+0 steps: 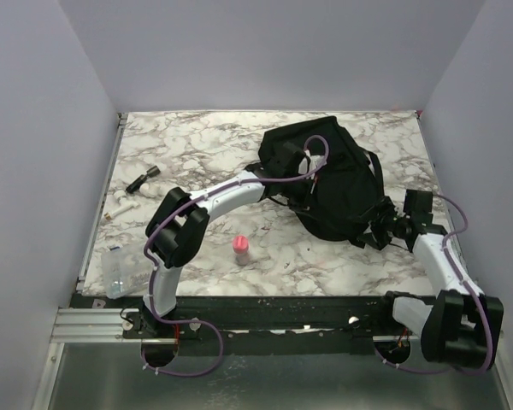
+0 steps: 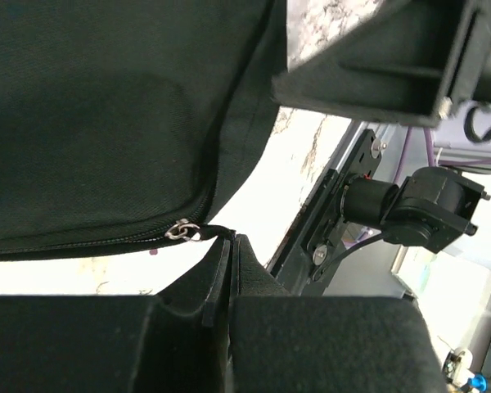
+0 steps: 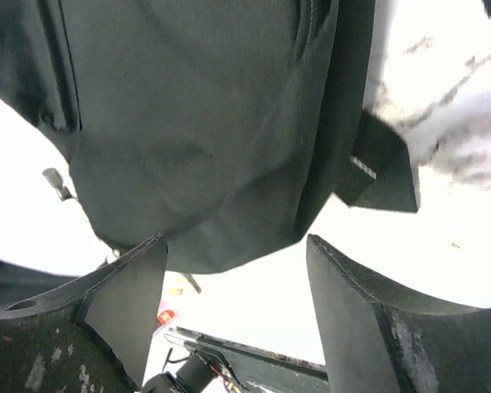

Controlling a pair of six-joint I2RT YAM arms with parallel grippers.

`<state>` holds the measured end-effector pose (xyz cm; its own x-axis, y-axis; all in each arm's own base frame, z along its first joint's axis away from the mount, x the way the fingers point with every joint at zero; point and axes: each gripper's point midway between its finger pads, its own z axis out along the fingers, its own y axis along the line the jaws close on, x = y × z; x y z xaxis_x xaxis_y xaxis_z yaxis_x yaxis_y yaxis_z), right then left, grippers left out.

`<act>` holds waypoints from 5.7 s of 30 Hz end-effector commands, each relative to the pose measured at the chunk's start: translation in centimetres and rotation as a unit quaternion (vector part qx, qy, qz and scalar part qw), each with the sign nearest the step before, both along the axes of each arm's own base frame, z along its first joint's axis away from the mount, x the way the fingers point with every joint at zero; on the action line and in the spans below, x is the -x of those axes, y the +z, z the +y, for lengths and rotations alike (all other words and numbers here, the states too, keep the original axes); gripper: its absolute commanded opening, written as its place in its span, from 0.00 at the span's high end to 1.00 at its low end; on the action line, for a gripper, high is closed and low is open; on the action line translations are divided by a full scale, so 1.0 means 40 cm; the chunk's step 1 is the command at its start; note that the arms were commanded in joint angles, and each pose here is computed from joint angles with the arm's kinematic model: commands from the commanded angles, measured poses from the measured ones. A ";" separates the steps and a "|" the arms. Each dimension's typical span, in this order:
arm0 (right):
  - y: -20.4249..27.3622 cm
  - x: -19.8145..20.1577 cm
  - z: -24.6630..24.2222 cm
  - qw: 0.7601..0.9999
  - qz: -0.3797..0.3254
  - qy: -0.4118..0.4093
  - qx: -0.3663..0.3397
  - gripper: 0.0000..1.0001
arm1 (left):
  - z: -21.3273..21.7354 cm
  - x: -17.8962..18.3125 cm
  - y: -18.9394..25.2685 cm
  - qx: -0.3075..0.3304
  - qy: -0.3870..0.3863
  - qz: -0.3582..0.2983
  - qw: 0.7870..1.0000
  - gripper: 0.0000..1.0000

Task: Pack the student bag
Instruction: Zip the student bag at the center of the board, then unzip the student bag at the center of the board.

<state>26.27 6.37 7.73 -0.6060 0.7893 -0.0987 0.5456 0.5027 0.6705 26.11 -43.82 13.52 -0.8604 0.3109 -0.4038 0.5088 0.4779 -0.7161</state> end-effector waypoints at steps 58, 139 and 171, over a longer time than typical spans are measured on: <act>0.232 -0.068 0.219 0.941 -0.171 0.215 0.198 0.13 | 0.416 -0.171 0.039 -0.089 0.202 -0.030 0.975 0.43; 0.151 -0.338 0.296 0.940 -0.177 0.222 0.187 0.41 | 0.318 -0.006 0.062 0.017 0.139 -0.057 0.988 0.49; 0.145 -0.399 0.151 0.969 -0.225 0.088 -0.050 0.36 | 0.259 0.005 0.120 0.042 0.147 -0.043 0.987 0.26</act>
